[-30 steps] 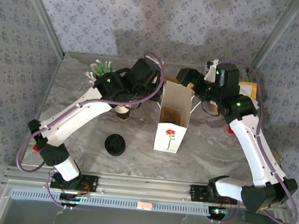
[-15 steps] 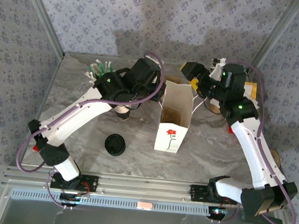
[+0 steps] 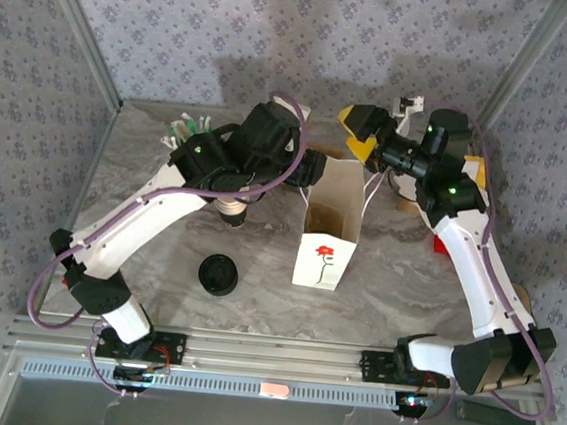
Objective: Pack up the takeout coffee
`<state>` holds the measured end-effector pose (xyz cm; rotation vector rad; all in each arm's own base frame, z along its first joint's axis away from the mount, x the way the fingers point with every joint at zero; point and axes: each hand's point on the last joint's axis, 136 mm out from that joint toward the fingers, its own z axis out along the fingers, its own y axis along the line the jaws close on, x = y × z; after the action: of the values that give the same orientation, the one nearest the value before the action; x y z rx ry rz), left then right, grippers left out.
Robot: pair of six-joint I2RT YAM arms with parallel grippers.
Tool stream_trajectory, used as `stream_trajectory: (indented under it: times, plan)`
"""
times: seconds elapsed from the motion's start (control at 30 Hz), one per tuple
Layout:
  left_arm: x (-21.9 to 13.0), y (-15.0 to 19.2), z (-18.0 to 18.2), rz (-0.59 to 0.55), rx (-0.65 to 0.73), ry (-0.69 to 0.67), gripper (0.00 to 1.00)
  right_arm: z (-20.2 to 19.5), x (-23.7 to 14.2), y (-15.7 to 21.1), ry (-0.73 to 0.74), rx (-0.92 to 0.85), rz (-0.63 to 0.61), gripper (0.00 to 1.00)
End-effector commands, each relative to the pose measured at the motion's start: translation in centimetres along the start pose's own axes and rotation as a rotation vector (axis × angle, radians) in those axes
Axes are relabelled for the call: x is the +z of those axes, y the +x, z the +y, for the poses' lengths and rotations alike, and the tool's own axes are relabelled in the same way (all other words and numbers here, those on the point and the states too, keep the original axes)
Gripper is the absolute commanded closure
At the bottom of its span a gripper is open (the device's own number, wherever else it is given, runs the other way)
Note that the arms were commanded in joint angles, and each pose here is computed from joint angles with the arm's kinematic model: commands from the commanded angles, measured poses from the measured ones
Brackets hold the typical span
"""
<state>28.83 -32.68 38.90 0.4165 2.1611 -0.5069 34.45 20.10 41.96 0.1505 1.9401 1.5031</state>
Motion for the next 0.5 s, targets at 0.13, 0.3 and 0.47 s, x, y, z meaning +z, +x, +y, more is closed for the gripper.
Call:
stream_trajectory:
  times: [0.13,0.3,0.47]
  plan:
    - [-5.8,-5.3,0.6,-0.199,-0.013,0.013,0.12,5.4,-3.0,-2.2,-0.042,-0.198,-0.029,0.00]
    - [-7.5,-7.0,4.2,-0.250,-0.060,-0.078,0.15,4.5,-5.1,-4.1,0.124,-0.247,-0.099,0.02]
    - [-6.8,-6.5,10.4,-0.196,-0.174,-0.215,0.23,0.3,-7.7,-5.8,0.432,-0.288,-0.137,0.06]
